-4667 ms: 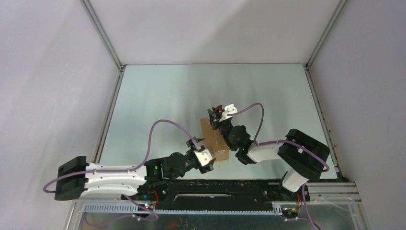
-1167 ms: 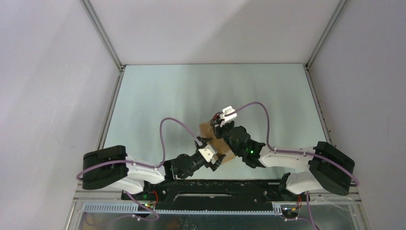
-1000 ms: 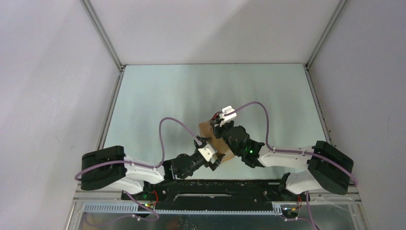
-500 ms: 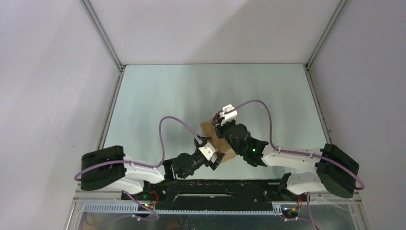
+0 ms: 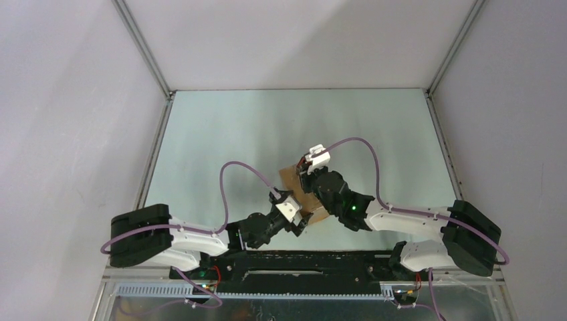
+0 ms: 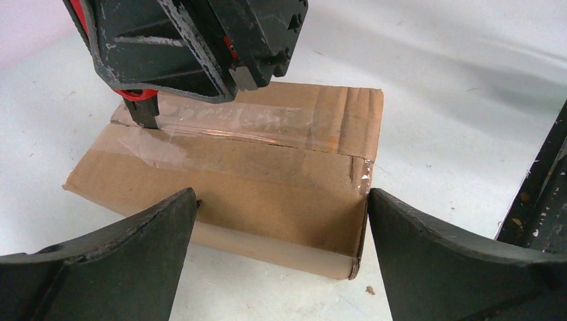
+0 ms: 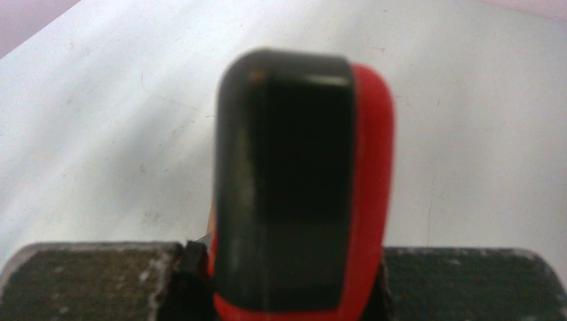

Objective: Unpack the express box

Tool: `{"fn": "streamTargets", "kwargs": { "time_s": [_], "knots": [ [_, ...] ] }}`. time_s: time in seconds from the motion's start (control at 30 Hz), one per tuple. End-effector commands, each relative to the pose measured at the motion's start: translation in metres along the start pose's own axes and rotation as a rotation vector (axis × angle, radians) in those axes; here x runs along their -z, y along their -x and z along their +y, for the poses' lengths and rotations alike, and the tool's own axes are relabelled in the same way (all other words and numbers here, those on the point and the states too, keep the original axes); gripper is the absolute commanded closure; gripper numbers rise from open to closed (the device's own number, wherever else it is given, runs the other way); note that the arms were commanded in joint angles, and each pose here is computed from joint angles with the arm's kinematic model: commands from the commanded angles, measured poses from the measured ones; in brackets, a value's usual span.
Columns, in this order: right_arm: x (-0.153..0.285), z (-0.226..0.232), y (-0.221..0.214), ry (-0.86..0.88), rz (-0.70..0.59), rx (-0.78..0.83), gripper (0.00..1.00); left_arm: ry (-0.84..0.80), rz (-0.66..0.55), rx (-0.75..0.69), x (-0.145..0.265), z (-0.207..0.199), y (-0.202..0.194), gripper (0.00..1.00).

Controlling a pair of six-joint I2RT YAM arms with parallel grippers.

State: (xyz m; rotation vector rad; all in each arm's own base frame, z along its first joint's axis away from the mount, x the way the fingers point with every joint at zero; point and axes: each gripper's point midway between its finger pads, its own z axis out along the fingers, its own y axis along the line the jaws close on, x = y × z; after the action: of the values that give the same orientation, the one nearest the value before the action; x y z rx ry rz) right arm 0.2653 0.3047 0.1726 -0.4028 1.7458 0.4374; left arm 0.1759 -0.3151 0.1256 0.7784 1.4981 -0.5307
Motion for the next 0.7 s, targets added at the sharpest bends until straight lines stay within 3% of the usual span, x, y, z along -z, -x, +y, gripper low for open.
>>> {"fn": "streamTargets", "kwargs": {
  "time_s": [0.0, 0.67],
  "knots": [
    [0.008, 0.003, -0.025, 0.020, 0.114, 0.040, 1.00, 0.273, 0.011, 0.055, 0.001, 0.055, 0.001, 0.01],
    [0.026, 0.005, -0.024, 0.022, 0.156, 0.017, 1.00, 0.344, 0.012, 0.087, 0.007, 0.071, 0.009, 0.01]
  ]
}}
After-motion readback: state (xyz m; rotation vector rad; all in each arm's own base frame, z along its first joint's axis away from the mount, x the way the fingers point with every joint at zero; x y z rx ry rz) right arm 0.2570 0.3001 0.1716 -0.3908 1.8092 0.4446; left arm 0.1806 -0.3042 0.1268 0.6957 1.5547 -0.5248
